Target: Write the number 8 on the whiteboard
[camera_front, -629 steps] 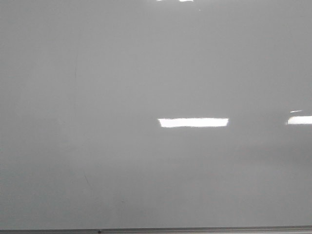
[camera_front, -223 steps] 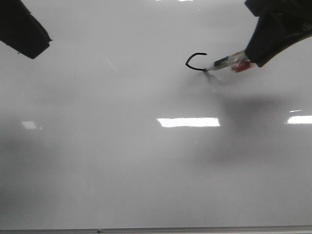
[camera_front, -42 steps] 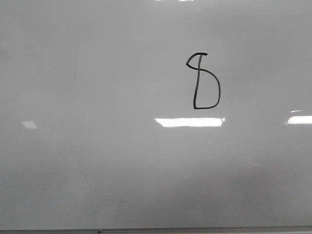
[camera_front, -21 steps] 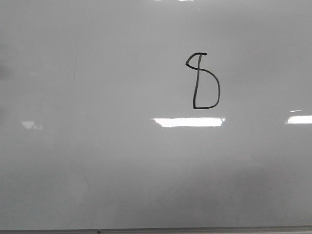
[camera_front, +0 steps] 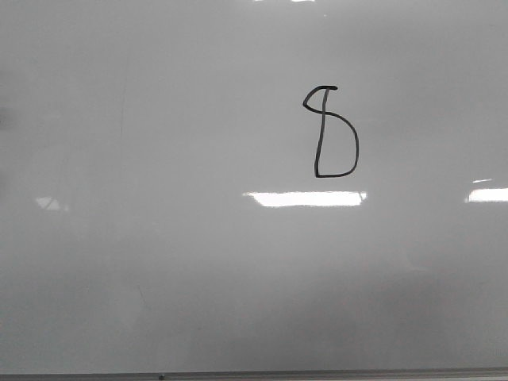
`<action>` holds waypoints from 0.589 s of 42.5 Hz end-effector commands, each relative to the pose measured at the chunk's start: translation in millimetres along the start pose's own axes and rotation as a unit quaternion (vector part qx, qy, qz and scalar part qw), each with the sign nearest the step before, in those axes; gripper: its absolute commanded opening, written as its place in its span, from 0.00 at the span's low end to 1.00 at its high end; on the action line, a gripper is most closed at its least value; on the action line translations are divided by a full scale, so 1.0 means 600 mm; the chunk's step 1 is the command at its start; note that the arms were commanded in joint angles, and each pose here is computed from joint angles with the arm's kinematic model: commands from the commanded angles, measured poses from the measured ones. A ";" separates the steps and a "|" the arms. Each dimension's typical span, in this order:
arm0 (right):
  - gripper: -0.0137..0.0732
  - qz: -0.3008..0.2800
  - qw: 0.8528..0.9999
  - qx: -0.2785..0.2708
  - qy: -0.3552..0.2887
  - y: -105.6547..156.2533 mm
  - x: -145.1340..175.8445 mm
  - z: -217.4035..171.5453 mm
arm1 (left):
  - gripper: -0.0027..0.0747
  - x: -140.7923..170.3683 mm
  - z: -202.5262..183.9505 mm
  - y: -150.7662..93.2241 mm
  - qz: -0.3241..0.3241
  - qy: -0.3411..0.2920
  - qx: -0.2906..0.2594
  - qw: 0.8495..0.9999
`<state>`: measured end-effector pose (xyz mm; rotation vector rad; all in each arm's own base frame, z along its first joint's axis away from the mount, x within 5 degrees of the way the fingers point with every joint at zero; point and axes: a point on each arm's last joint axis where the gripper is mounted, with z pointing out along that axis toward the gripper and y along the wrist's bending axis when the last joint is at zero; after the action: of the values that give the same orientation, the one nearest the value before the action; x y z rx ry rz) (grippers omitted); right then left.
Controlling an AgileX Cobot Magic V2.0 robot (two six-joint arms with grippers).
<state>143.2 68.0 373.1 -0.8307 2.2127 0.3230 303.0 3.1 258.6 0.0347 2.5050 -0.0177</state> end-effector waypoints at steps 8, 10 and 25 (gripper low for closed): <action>0.78 0.114 0.985 0.119 -0.042 -0.017 0.007 -0.055 | 0.48 -0.029 -0.137 -0.003 0.020 -0.101 -0.006 0.995; 0.78 0.125 0.981 0.143 -0.040 -0.020 0.013 -0.064 | 0.48 -0.025 -0.157 -0.006 0.022 -0.107 -0.004 0.994; 0.78 0.146 0.973 0.169 -0.065 -0.005 0.046 -0.099 | 0.48 0.038 -0.289 -0.084 0.119 -0.186 0.077 0.972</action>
<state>100.9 28.1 387.3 -0.3160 2.2571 0.1364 197.6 -33.4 366.3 0.3160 2.2293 -0.0615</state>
